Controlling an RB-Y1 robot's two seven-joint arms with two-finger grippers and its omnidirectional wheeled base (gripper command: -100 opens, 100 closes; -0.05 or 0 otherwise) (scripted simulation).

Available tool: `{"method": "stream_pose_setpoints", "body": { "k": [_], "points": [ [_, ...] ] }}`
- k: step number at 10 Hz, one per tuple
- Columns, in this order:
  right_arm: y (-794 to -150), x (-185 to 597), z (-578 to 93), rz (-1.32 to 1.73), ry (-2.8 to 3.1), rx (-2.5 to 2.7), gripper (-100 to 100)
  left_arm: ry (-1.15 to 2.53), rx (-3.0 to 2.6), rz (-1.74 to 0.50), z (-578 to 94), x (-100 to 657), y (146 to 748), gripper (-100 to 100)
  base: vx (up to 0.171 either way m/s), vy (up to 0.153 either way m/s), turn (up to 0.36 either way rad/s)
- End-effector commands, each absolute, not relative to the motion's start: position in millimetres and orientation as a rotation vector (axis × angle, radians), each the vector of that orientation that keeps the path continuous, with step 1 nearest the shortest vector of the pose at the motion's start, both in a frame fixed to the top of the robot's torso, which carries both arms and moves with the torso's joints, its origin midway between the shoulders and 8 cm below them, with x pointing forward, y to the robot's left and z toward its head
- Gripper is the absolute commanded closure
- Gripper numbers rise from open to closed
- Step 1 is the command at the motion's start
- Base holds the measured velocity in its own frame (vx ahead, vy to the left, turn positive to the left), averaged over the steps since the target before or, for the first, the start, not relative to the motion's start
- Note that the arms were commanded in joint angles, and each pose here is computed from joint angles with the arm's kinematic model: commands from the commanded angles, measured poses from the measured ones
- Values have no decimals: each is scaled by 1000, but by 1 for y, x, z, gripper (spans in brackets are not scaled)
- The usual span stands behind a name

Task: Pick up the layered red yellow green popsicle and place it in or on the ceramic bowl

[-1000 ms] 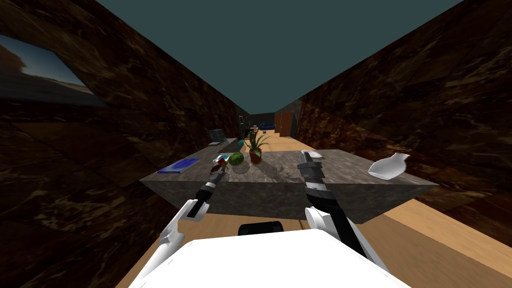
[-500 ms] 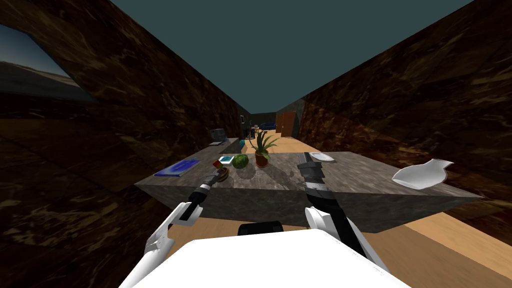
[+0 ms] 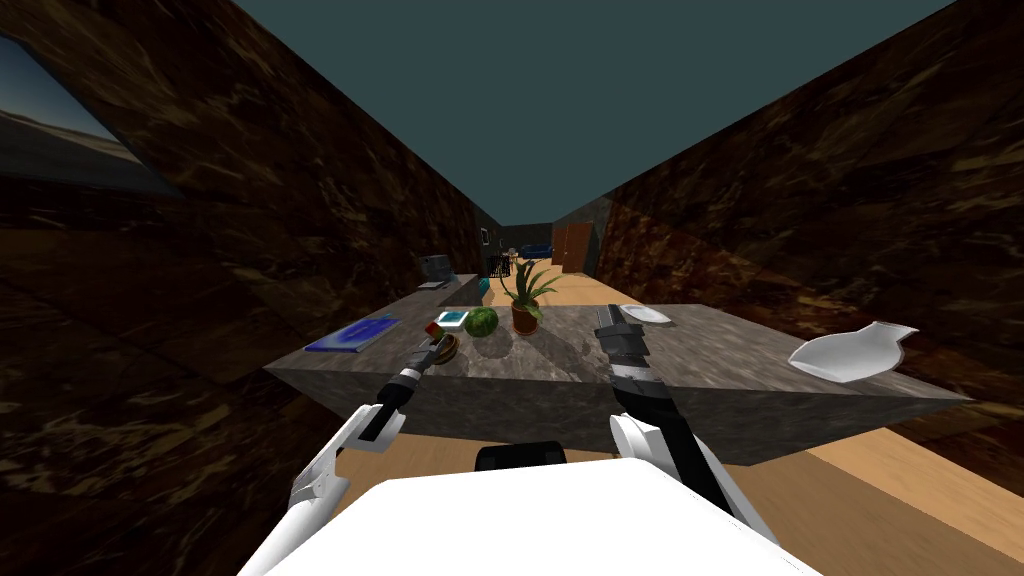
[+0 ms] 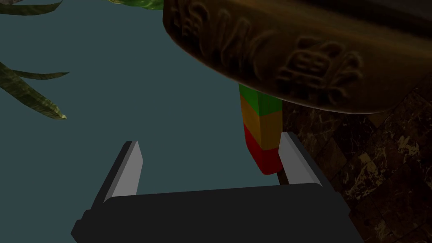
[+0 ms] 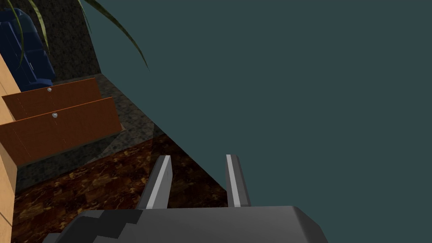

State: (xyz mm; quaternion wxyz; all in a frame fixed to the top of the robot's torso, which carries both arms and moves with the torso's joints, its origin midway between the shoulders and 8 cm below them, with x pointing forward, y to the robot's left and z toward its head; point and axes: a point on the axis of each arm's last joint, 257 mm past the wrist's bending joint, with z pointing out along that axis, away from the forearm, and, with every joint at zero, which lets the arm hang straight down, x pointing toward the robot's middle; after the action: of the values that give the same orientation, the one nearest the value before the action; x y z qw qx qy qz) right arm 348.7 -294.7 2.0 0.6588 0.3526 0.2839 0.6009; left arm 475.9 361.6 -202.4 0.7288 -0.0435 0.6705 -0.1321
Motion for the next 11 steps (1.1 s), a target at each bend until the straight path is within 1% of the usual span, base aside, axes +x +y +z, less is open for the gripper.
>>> {"method": "stream_pose_setpoints", "body": {
  "k": [1,2,5,9,11],
  "points": [
    [-295,349,2,1360,643,798,0,1477,-96,-291,-202,476,362,0,0,0,0],
    [-295,349,2,1360,643,798,0,1472,-83,-307,-201,489,358,-100,-79,-7,1],
    [-295,349,2,1360,643,798,0,1476,-84,-314,-203,516,361,-100,-93,-16,-4],
    [-295,349,2,1360,643,798,0,1486,-89,-315,-207,540,366,-100,-57,-11,-1],
    [-295,349,2,1360,643,798,0,1472,-72,-327,-197,555,362,-100,-77,-10,-1]
  ]
}}
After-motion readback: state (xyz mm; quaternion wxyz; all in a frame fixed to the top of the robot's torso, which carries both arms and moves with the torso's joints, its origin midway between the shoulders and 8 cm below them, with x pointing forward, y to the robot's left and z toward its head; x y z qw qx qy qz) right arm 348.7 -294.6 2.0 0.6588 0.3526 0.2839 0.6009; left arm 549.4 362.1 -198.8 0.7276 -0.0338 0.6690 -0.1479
